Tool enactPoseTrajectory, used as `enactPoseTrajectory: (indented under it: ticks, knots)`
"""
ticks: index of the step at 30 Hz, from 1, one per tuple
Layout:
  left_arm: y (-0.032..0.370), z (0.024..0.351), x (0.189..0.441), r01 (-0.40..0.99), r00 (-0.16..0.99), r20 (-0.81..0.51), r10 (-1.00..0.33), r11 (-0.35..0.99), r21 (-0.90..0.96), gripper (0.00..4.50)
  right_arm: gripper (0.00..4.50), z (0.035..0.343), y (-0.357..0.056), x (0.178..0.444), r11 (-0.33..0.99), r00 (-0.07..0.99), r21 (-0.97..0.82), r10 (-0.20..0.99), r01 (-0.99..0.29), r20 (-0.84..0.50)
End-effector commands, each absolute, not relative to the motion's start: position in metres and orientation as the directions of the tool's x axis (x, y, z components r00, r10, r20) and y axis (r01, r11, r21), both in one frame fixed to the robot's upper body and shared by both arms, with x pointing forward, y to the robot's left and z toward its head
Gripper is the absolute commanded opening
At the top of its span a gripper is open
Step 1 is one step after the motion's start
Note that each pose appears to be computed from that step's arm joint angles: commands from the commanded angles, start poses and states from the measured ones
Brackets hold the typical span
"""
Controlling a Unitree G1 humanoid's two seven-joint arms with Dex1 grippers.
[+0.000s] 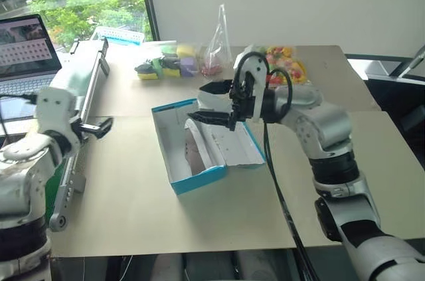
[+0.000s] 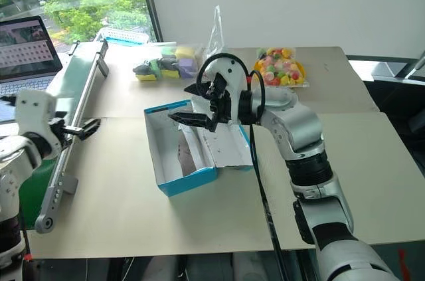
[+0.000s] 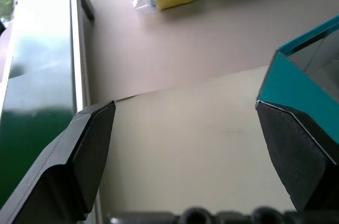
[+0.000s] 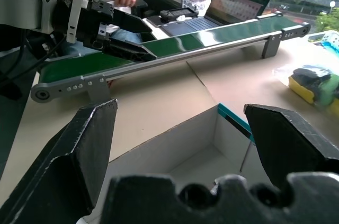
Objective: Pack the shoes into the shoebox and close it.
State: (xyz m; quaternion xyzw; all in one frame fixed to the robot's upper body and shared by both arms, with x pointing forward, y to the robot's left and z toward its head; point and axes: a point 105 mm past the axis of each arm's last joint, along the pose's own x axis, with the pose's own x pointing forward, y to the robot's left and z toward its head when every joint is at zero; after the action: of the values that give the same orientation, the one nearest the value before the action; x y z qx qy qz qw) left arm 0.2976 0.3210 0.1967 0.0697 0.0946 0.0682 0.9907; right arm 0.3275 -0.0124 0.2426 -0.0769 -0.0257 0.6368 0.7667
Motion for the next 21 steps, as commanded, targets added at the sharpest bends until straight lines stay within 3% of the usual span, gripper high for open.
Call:
enactPoseTrajectory:
  ticks: [1,8,15,21]
  knots:
    - [0.345,0.211,0.279,-0.285,0.948,-0.1,0.303,0.945,0.158,4.5,4.48,0.252,-0.006,0.324,0.135,0.143,-0.203,0.989,-0.97,-0.024]
    - [0.344,0.184,0.263,-0.337,0.923,-0.146,0.356,0.931,0.141,4.5,4.48,0.251,0.005,0.336,0.151,0.154,-0.241,0.988,-0.959,0.008]
    - [0.335,0.177,0.274,-0.302,0.936,-0.144,0.322,0.942,0.146,4.5,4.48,0.237,0.037,0.345,0.163,0.174,-0.298,0.985,-0.941,-0.012]
    - [0.345,0.181,0.285,-0.31,0.939,-0.103,0.327,0.938,0.154,4.5,4.48,0.228,0.05,0.352,0.244,0.256,-0.3,0.967,-0.922,-0.001]
